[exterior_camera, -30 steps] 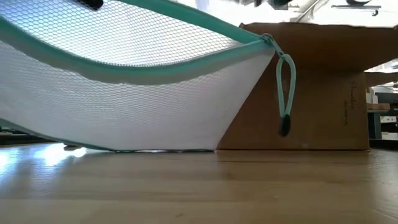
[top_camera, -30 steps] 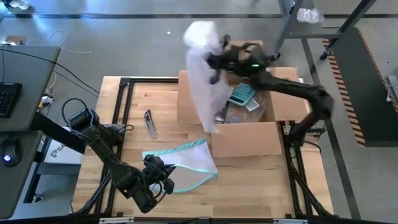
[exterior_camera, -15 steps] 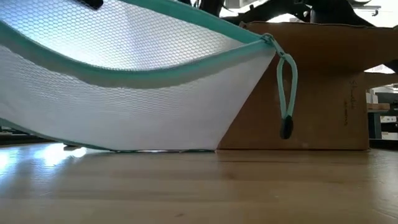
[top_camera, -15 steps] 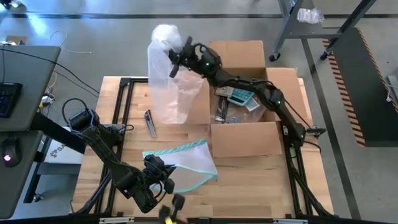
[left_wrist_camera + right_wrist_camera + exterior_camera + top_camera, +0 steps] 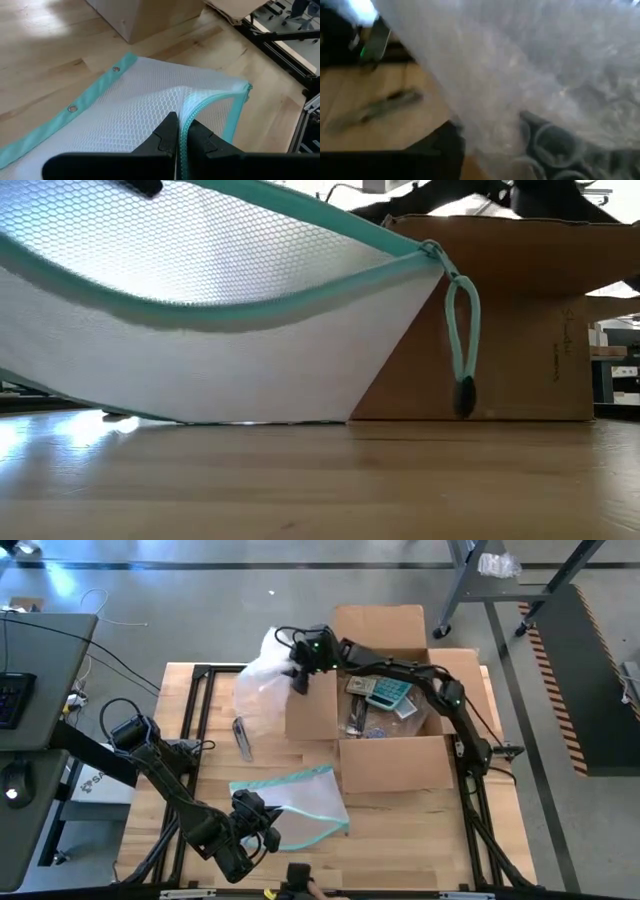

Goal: Unpack boxes
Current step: Remove the top transparent bubble wrap from the cardboard box, then adjust the blue calculator in the cardboard box

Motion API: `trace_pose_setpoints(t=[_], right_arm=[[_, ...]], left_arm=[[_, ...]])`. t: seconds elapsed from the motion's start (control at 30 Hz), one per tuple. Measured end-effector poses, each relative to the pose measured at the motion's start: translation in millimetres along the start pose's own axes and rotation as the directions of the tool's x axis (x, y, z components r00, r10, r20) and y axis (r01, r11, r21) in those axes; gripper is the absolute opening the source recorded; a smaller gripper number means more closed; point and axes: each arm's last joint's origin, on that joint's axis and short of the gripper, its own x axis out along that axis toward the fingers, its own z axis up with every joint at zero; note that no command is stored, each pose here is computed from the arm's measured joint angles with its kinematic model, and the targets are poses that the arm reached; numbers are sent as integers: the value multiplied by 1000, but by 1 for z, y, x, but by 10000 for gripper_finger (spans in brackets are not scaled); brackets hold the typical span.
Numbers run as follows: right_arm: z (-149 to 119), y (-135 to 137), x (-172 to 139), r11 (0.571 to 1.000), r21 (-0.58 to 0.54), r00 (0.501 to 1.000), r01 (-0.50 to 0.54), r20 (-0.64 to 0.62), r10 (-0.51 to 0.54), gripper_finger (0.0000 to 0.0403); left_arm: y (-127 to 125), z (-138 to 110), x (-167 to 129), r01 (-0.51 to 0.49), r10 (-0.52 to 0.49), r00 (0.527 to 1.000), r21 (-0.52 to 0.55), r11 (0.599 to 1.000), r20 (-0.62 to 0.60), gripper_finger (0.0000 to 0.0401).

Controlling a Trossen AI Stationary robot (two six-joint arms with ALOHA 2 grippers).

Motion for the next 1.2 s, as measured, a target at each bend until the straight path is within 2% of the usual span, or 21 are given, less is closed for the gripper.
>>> trace_pose_setpoints(t=[0.1, 0.2, 0.27, 0.4, 0.53, 0.63, 0.73, 0.83, 0.9, 1.03, 1.2], right_arm=[[4, 9, -24, 996, -47, 991, -73, -112, 67, 226], [11, 22, -55, 977, -80, 964, -200, -193, 181, 253], [19, 34, -82, 952, -115, 939, -282, -238, 249, 261], [31, 54, -141, 907, -178, 893, -382, -323, 313, 263], [27, 51, -177, 904, -103, 850, -414, -400, 344, 263], [15, 34, -189, 925, 12, 812, -379, -475, 339, 263], [-9, 13, -187, 947, 118, 776, -300, -548, 314, 263], [-44, -11, -178, 975, 147, 731, -165, -645, 221, 263], [-70, -27, -170, 988, 136, 724, -69, -675, 143, 263], [-117, -47, -151, 986, 158, 747, 57, -662, 63, 263], [-162, -47, -126, 980, 147, 812, 135, -584, -24, 263]], left_arm=[[0, 0, 0, 0, 0, 1000, 0, 1000, 0, 0], [0, 0, 0, 0, 0, 1000, 0, 1000, 2, 0], [0, 0, 0, 0, 0, 1000, 1, 1000, 3, 0], [0, 0, 0, 0, 0, 1000, 0, 1000, 4, 0], [0, 1, 0, 2, -2, 1000, 1, 1000, 22, 0], [0, 1, 0, 3, -3, 1000, 12, 1000, 29, 0], [0, 0, 0, 1, -2, 999, 22, 1000, 34, 0], [0, -3, 2, -7, 5, 999, 34, 999, 34, 0], [0, -5, 4, -13, 12, 999, 45, 999, 31, 0], [1, -7, 4, -24, 25, 1000, 71, 997, -11, 0], [1, -10, 4, -23, 38, 992, 124, 992, -122, 0]])
